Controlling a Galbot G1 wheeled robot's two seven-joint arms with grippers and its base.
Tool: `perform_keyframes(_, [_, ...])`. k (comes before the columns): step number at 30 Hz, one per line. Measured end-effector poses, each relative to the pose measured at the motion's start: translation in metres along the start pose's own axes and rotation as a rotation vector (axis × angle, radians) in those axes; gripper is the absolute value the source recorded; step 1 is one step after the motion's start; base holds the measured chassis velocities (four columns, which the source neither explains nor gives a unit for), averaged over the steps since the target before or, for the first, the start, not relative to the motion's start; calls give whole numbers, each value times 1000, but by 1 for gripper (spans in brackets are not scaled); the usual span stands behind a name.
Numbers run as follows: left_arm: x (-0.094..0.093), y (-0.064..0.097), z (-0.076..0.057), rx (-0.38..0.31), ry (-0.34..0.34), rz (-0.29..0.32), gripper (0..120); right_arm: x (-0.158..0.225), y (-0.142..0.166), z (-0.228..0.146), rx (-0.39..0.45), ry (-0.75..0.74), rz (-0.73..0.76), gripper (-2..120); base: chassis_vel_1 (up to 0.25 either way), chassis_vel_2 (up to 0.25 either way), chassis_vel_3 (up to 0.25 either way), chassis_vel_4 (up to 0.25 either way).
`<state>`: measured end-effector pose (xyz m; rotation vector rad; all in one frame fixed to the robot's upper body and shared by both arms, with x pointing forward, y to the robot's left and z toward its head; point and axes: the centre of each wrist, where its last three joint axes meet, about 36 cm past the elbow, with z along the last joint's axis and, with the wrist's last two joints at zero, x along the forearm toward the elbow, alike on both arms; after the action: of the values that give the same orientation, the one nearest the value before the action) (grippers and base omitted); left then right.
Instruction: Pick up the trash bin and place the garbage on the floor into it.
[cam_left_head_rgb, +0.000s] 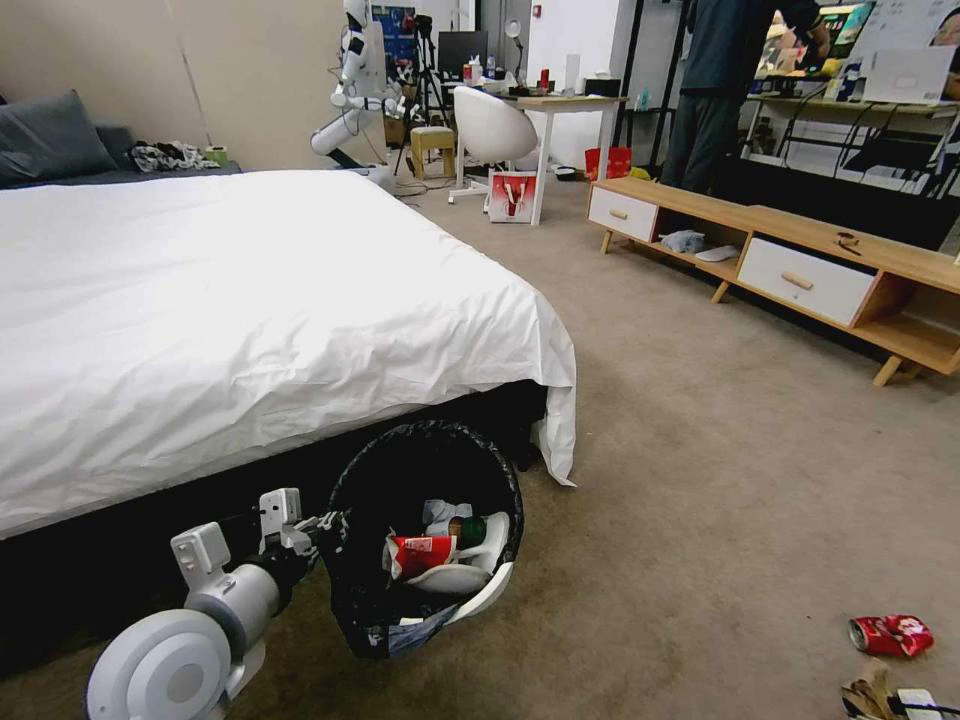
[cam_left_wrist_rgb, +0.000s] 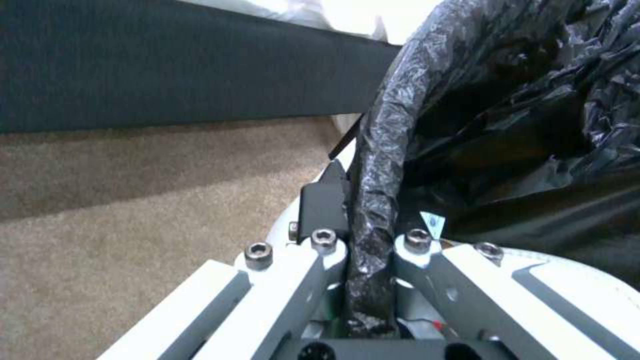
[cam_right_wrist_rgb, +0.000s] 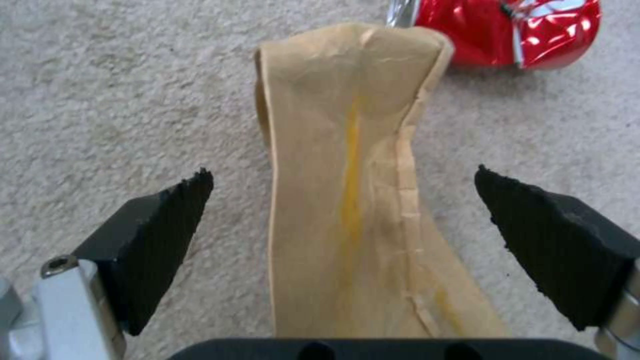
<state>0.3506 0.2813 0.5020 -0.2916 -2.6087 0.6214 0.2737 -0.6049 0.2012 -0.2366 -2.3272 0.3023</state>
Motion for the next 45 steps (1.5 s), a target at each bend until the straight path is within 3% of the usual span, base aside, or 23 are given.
perform_keyframes(6, [-1,0,0,1,0,1,2,-3,8,3,0,18,5,98,0,0,0,0])
perform_keyframes(24, [0,3,3,3,6,-1,2,-7,4,2,-29,30,59,32,0,0,0,0])
perform_keyframes(26, [0,3,3,2,6,-1,2,-6,4,3,-28,29,58,20,0,0,0,0])
perform_keyframes(30, [0,3,3,3,8,-1,2,-6,5,3,-27,27,55,13,0,0,0,0])
perform_keyframes(31, [0,3,4,3,10,-1,2,-6,6,3,-26,24,54,4,0,0,0,0])
perform_keyframes(38, [1,2,4,0,9,-1,2,-2,7,-7,-2,-22,50,0,0,0,0,0])
perform_keyframes(45, [2,0,3,-4,5,5,2,5,5,-55,79,-219,55,0,0,0,0,0])
